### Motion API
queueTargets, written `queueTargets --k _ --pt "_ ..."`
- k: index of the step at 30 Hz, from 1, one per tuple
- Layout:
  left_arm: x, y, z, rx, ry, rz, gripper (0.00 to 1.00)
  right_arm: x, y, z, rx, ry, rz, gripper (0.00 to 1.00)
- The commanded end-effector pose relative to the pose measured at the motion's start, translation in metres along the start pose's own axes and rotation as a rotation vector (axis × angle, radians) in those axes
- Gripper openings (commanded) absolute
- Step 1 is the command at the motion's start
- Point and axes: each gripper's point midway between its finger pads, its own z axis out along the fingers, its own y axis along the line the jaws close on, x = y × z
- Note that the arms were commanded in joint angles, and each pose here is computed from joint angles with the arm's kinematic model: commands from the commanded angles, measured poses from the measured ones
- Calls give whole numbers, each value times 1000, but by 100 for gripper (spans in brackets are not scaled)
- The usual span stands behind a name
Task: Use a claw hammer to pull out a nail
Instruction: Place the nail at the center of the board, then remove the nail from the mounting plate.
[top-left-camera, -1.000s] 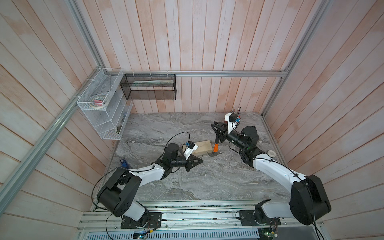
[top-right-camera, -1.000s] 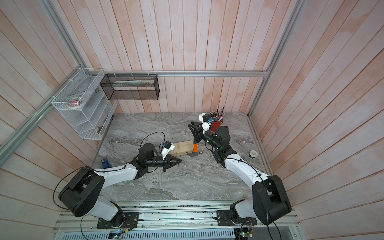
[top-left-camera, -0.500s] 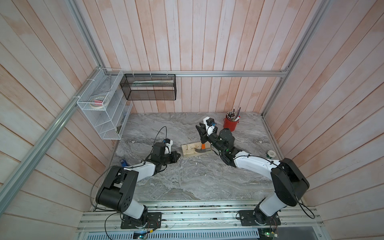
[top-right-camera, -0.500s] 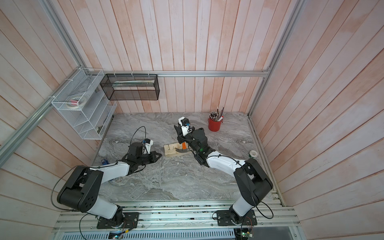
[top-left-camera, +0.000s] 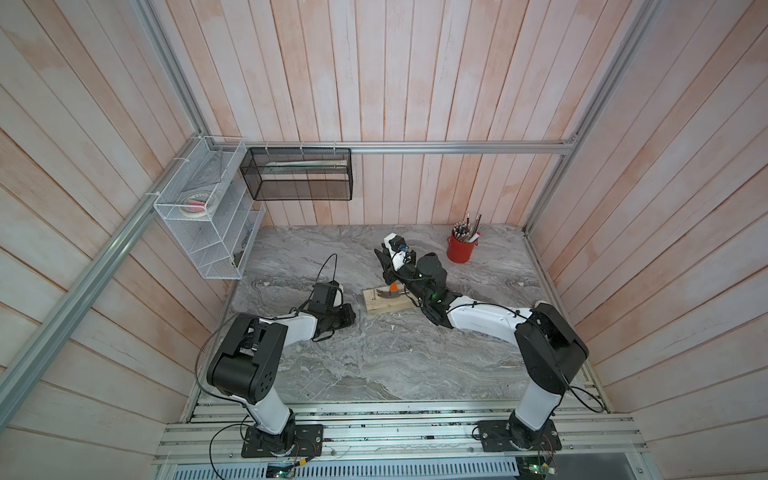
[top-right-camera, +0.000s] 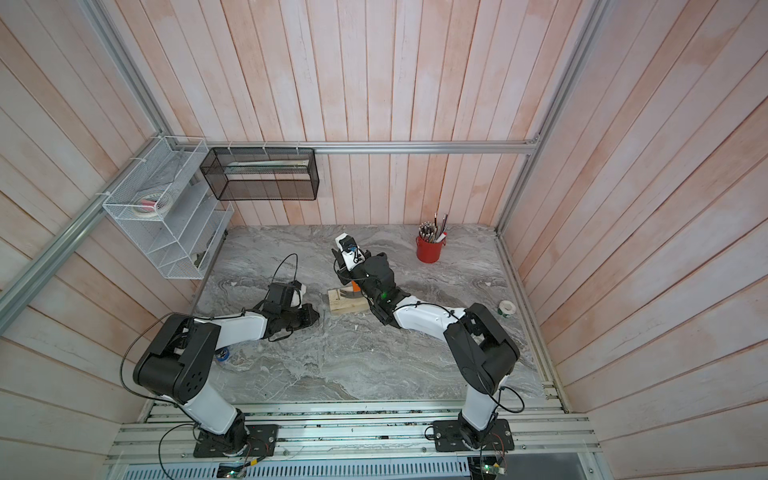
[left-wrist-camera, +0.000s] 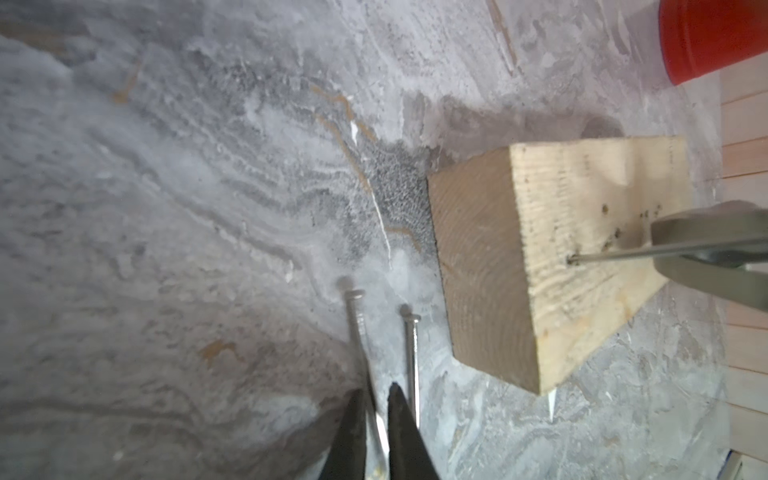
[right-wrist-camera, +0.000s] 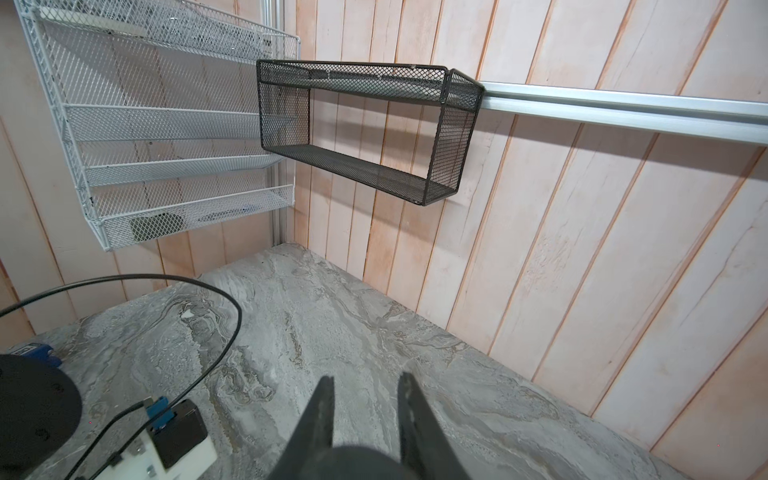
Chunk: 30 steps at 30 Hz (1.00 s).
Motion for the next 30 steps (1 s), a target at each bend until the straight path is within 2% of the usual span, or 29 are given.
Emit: queueTargets --k 1,11,16,19,30 --pt "12 10 6 -34 52 1 21 -42 3 5 0 -125 -18 0" --pt "-2 -9 -10 17 10 23 27 -41 14 15 -27 -109 -41 0" --pt "-15 -38 -19 154 -37 41 32 -40 16 19 -29 -100 -46 0" --pt "-21 -51 -19 228 -57 45 34 -40 18 20 -30 -98 -47 0" --pt "-36 -63 -4 288 -78 53 34 -39 21 28 -36 -88 -47 0"
